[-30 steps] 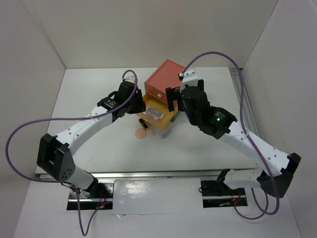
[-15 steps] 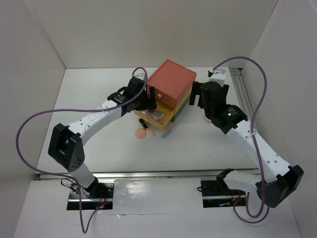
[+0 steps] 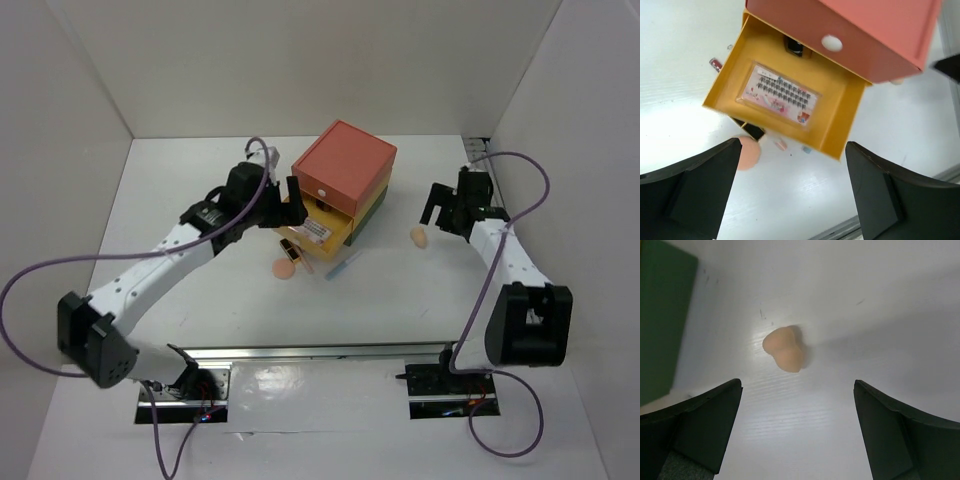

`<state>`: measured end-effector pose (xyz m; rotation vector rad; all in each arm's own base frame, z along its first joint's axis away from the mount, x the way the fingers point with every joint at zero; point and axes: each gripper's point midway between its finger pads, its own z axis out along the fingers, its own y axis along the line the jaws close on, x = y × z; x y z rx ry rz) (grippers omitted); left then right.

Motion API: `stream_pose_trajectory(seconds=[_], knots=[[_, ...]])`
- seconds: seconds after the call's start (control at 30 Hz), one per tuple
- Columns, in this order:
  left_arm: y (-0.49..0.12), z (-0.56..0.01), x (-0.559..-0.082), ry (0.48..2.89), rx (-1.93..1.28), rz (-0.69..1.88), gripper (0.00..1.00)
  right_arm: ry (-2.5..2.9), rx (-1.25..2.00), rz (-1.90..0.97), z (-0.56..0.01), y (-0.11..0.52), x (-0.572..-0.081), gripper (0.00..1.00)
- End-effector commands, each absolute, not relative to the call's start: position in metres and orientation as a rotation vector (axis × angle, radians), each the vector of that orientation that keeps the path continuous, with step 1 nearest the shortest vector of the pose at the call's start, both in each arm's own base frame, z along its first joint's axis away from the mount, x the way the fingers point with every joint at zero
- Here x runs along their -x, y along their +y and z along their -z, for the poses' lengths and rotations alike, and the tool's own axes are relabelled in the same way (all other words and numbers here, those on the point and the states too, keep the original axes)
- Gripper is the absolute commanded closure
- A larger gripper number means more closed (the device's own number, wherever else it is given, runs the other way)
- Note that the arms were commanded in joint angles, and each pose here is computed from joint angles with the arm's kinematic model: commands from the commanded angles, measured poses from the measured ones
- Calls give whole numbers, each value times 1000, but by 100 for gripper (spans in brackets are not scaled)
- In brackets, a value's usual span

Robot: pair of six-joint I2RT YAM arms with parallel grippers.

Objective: Organize the makeup

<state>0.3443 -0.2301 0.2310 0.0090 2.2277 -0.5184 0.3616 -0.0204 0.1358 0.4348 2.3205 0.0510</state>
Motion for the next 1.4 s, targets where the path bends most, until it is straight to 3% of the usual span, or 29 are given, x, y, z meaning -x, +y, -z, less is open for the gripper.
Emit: stream_pose_trajectory(seconds=[0.0, 0.27, 0.4, 0.47, 0.6, 0.67, 0.7, 0.73, 0.97, 1.17, 1.37], knots=[[-218, -228, -307, 2218, -75, 542, 1, 2298, -179, -140, -129, 11, -389, 0], [-177, -160, -242, 2401, 48, 498, 1, 2368, -13, -190, -77, 24, -407, 3], [-169, -145, -230, 2449, 108, 475, 1, 2446, -22, -196, -47, 27, -403, 13], [-166, -139, -226, 2471, 119, 464, 2, 2453, -19, -179, -40, 28, -402, 22], [-167, -134, -226, 2480, 145, 467, 3, 2483, -33, -120, -33, 26, -398, 67], [-167, -134, -226, 2480, 145, 467, 3, 2452, -54, -93, -47, 22, -399, 74], [-168, -135, -226, 2481, 157, 470, 3, 2442, -54, -101, -54, 26, -398, 91], [-168, -133, -226, 2478, 157, 473, 3, 2418, -42, -107, -63, 30, -399, 94], [-168, -122, -226, 2506, 145, 448, 3, 2216, 111, -203, -178, 92, -362, 94], [-174, -120, -229, 2511, 151, 474, 3, 2044, 402, -402, -261, 172, -299, 93], [-176, -115, -233, 2503, 151, 480, 3, 1927, 698, -595, -276, 260, -276, 89]])
